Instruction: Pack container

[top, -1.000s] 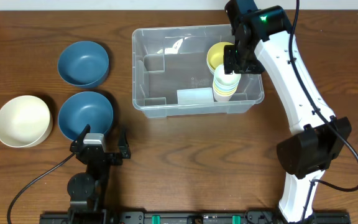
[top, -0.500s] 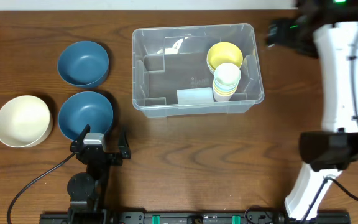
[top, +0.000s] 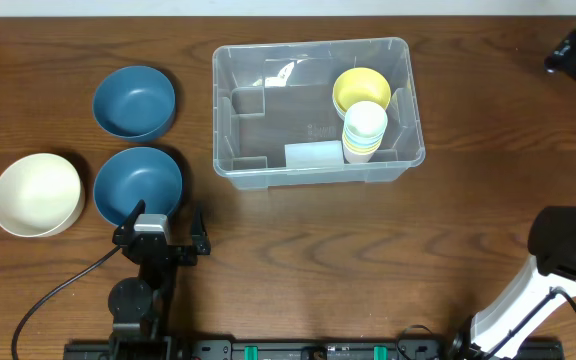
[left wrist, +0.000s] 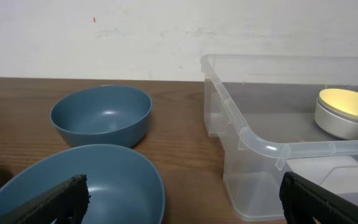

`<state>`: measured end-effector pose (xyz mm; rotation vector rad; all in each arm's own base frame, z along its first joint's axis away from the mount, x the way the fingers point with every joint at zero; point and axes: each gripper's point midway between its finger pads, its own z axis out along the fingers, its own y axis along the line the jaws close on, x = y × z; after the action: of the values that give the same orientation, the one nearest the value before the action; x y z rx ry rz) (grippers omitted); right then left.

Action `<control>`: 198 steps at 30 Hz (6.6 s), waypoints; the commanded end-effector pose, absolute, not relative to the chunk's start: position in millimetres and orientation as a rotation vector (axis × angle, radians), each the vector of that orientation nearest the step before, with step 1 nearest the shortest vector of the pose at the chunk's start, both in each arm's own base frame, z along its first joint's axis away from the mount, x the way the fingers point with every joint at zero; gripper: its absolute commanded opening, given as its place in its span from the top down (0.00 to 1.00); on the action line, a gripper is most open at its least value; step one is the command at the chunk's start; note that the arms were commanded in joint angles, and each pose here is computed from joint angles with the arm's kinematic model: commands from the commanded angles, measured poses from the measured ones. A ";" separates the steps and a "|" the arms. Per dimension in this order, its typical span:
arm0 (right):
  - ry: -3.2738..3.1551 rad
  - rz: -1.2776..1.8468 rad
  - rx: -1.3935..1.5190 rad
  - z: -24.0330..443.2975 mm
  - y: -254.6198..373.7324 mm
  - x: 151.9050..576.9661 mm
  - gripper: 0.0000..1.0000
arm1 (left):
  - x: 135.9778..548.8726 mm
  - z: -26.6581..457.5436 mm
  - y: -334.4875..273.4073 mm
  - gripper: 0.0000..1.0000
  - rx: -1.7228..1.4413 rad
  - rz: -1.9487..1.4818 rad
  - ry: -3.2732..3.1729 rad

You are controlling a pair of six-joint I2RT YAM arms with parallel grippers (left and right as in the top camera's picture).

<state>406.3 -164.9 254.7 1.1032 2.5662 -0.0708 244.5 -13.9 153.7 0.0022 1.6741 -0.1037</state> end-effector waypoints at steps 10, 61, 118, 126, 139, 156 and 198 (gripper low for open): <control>2.507 -0.087 1.180 262.8 -186.0 396.5 0.01 | 243.7 138.4 -15.1 0.02 0.018 -0.102 1.719; 2.507 -0.087 1.180 262.8 -186.0 396.5 0.01 | 305.9 188.5 -3.1 0.02 0.093 0.038 2.739; 2.507 -0.087 1.180 262.8 -186.0 396.5 0.01 | 359.6 21.1 14.3 0.75 -0.738 -0.009 2.947; 2.507 -0.087 1.180 262.8 -186.0 396.5 0.01 | 358.2 34.7 30.8 0.94 -0.807 -0.007 2.933; 2.507 -0.087 1.180 262.8 -186.0 396.5 0.01 | 359.1 169.0 15.1 0.94 -0.586 -0.254 2.777; 2.507 -0.087 1.180 262.8 -186.0 396.5 0.01 | 366.3 366.5 -125.7 0.94 0.081 -0.487 2.061; 2.507 -0.087 1.180 262.8 -186.0 396.5 0.01 | 426.3 86.6 -266.7 0.94 0.637 -0.131 2.479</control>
<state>398.5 -182.7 254.6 1.1611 2.5424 -0.0801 419.2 -272.0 97.0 0.6233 2.4780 -0.2037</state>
